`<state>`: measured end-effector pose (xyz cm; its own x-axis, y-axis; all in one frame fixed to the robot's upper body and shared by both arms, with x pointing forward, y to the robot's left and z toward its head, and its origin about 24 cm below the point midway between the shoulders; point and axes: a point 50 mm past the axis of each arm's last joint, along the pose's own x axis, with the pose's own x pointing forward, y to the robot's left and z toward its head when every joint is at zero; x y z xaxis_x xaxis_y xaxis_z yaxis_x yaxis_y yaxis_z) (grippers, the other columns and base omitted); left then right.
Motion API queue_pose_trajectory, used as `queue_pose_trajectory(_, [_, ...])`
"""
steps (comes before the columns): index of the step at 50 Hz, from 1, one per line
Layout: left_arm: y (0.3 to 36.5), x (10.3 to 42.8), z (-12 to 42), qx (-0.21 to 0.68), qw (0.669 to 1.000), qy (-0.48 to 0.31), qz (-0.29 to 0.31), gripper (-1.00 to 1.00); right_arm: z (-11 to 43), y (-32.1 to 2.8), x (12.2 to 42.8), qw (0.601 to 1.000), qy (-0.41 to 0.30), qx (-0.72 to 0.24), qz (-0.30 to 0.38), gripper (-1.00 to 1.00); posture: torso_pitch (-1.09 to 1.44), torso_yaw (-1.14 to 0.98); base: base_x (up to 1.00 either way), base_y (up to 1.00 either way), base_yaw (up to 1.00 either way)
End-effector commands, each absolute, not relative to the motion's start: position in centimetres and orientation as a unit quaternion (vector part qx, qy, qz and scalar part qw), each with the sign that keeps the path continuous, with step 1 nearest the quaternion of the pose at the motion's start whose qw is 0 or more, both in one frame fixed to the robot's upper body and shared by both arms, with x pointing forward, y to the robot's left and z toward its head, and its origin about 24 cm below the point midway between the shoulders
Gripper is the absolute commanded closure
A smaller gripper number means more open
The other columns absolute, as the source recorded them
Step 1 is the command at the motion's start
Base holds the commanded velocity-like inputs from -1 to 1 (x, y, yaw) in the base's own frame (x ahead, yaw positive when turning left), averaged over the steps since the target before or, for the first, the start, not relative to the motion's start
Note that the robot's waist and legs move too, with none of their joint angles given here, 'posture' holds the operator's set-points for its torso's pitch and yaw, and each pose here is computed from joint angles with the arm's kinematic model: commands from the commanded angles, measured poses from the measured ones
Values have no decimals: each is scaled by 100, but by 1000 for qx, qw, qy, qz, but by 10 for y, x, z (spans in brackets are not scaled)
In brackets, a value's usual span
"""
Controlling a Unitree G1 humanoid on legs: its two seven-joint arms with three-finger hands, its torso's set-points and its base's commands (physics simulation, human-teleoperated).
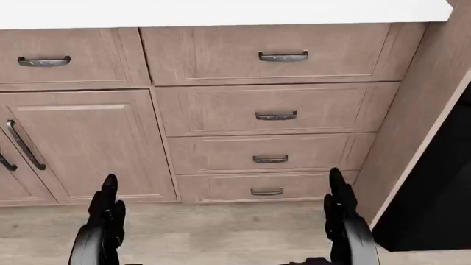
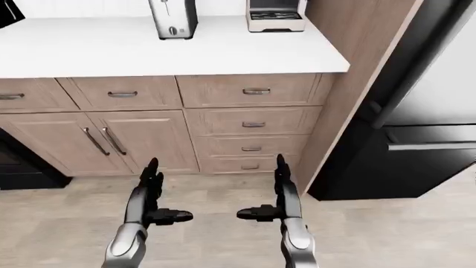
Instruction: Push down the lever of the toaster to turn it on.
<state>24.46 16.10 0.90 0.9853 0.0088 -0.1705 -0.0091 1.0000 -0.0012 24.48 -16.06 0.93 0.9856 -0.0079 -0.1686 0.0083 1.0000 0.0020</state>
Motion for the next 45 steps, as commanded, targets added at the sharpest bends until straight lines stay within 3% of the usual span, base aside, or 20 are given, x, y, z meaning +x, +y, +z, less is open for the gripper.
queue_pose_trajectory(1, [163,255,42,-2,1000,-6,9,-100,38,-163,259,1000,2,-5,-7,-100,0,0,0,0,0])
queue_pose_trajectory(20, [160,251,44,3,1000,-9,8,-100,40,-166,257,1000,-1,-8,-8,-100,0,0,0,0,0])
queue_pose_trajectory(45, [158,250,44,3,1000,-7,6,-100,41,-167,258,1000,1,-9,-10,-100,0,0,0,26,0])
